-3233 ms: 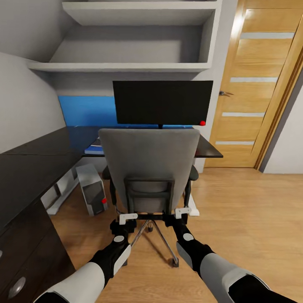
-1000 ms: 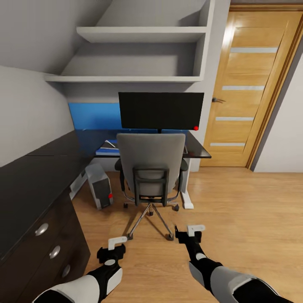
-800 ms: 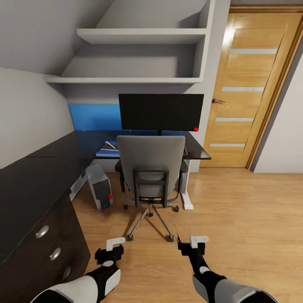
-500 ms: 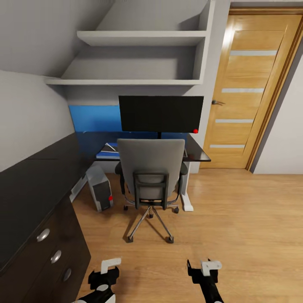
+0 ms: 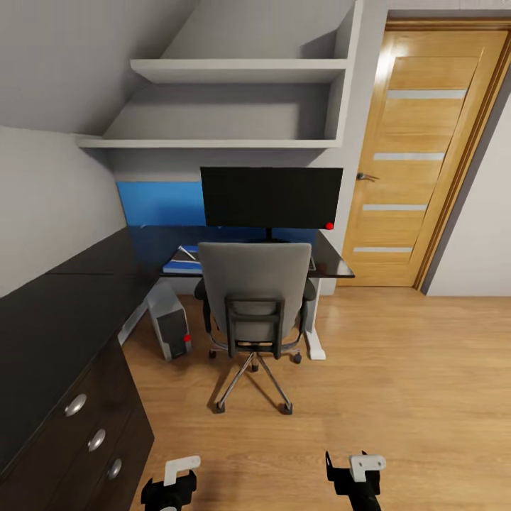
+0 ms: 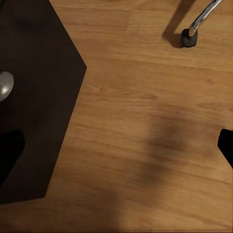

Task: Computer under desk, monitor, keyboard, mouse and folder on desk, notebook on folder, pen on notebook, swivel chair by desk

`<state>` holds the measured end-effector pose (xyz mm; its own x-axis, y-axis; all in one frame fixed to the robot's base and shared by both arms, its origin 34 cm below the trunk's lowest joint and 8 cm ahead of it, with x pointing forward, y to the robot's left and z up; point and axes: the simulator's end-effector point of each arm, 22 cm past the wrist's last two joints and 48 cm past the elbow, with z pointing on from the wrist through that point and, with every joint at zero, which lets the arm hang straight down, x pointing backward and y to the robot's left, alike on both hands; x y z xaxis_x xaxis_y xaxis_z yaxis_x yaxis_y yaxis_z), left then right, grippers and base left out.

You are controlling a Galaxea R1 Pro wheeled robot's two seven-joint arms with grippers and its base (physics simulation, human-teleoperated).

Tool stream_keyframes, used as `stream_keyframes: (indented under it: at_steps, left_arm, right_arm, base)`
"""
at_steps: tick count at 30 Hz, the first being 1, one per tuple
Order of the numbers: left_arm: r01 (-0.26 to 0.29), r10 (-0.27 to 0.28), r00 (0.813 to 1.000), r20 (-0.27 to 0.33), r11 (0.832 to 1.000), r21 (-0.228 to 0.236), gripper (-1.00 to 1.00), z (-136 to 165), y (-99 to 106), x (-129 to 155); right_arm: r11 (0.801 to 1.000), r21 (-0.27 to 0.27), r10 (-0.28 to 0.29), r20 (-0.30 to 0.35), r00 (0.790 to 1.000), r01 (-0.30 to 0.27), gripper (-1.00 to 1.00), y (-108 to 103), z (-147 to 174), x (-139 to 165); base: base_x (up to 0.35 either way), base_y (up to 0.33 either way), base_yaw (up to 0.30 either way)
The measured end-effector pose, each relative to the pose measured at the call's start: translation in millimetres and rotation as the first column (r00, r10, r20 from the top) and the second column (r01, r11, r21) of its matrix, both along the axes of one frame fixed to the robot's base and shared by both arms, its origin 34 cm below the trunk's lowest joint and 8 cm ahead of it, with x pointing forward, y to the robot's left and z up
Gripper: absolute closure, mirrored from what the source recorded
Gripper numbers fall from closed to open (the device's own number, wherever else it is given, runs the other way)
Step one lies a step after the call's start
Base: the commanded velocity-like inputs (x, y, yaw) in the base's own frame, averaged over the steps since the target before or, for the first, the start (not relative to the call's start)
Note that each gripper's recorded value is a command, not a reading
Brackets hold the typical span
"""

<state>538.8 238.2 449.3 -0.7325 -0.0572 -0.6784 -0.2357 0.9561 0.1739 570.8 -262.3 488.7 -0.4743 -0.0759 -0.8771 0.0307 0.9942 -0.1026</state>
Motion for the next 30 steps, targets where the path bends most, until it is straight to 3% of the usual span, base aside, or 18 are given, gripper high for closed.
stream_keyframes:
  at_steps: [12,21,23,26,30]
  left_arm:
    - [-0.001,0.001,1.0,-0.02,1.0,0.002,-1.0,16.1,1.3,-10.4]
    - [-0.002,0.003,0.995,-0.103,1.0,0.008,-1.0,5.4,8.5,-66.7]
    - [-0.012,0.015,0.991,-0.134,1.0,0.025,-1.0,-2.1,23.7,-96.5]
    - [-0.018,0.023,0.992,-0.122,0.999,0.043,-1.0,-0.7,40.7,-116.4]
    - [-0.017,0.021,0.996,-0.085,0.999,0.049,-1.0,8.2,49.8,-122.9]
  right_arm:
    - [1.0,-0.002,-0.001,-0.018,1.0,0.0,-1.0,-2.0,18.3,-3.0]
    - [1.0,-0.005,0.004,-0.059,0.998,-0.004,-1.0,-3.5,20.1,-26.3]
    - [1.0,-0.006,0.002,-0.069,0.998,-0.002,-1.0,-4.6,20.3,-32.3]
    - [1.0,-0.008,0.001,-0.074,0.997,-0.001,-1.0,-6.0,24.1,-35.0]
    - [1.0,-0.007,0.002,-0.077,0.997,-0.002,-1.0,-5.2,30.5,-36.2]
  base:
    - [0.0,0.0,-0.013]
    - [0.0,0.0,0.0]
    - [0.0,0.0,0.0]
    - [0.0,0.0,0.0]
    - [0.0,0.0,0.0]
